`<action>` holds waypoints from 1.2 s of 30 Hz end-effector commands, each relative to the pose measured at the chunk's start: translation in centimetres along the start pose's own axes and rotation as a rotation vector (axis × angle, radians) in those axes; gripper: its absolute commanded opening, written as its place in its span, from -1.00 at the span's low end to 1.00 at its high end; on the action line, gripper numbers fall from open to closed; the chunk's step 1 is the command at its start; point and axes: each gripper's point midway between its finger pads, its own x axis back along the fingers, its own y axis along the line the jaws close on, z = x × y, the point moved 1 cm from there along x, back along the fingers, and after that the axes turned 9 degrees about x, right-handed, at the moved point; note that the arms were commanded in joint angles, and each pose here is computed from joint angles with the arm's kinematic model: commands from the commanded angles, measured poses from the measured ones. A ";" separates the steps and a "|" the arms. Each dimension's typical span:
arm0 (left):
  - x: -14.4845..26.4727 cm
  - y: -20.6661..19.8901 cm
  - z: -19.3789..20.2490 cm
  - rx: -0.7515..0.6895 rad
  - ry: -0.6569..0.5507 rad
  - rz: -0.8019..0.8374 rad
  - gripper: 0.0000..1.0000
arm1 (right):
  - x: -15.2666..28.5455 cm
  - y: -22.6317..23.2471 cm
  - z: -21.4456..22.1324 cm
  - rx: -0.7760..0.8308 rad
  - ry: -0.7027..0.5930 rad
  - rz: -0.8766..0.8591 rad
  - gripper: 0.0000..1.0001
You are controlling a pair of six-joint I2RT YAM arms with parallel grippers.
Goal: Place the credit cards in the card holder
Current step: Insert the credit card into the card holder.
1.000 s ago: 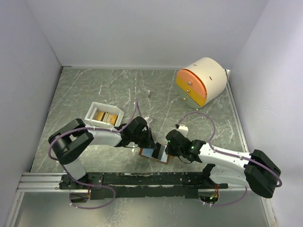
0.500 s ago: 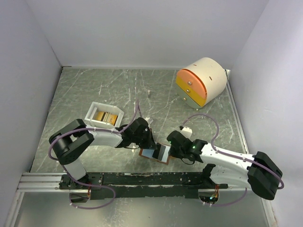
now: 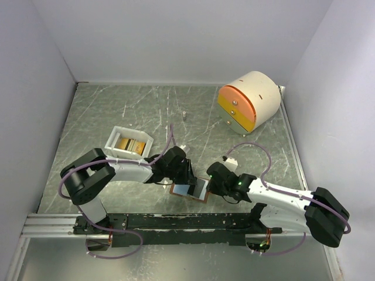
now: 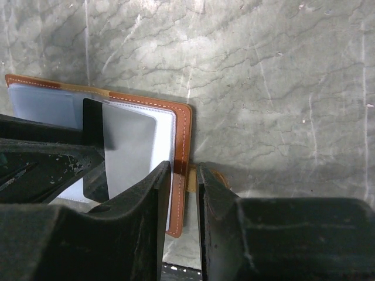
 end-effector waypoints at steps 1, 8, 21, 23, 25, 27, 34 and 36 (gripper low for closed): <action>0.9 0.2 -1.1 -0.028 -0.060 -0.067 -0.12 | -0.5 -1.1 1.4 -0.011 0.045 0.024 -0.52; 1.9 -0.4 -1.9 -0.038 -0.097 -0.070 0.02 | -0.5 -0.9 1.3 -0.004 0.047 0.025 -0.52; 0.6 -0.7 0.2 -0.044 -0.013 -0.041 0.09 | -0.7 -0.7 1.3 0.000 0.050 0.023 -0.52; 0.6 -1.1 0.5 -0.046 -0.011 -0.031 0.01 | -0.7 -0.7 1.3 0.001 0.050 0.022 -0.52; 0.7 -1.5 0.7 -0.039 -0.008 -0.026 -0.04 | -0.7 -0.6 1.3 0.001 0.051 0.019 -0.53; 0.8 -1.8 0.7 -0.027 -0.008 -0.023 -0.07 | -0.7 -0.5 1.2 -0.001 0.050 0.018 -0.53; 0.5 -2.6 1.0 -0.018 -0.022 -0.010 -0.07 | -0.7 -0.2 1.2 -0.009 0.049 0.001 -0.53; 0.4 -2.7 1.2 -0.005 -0.026 0.003 -0.07 | -0.7 -0.2 1.3 -0.010 0.049 0.000 -0.53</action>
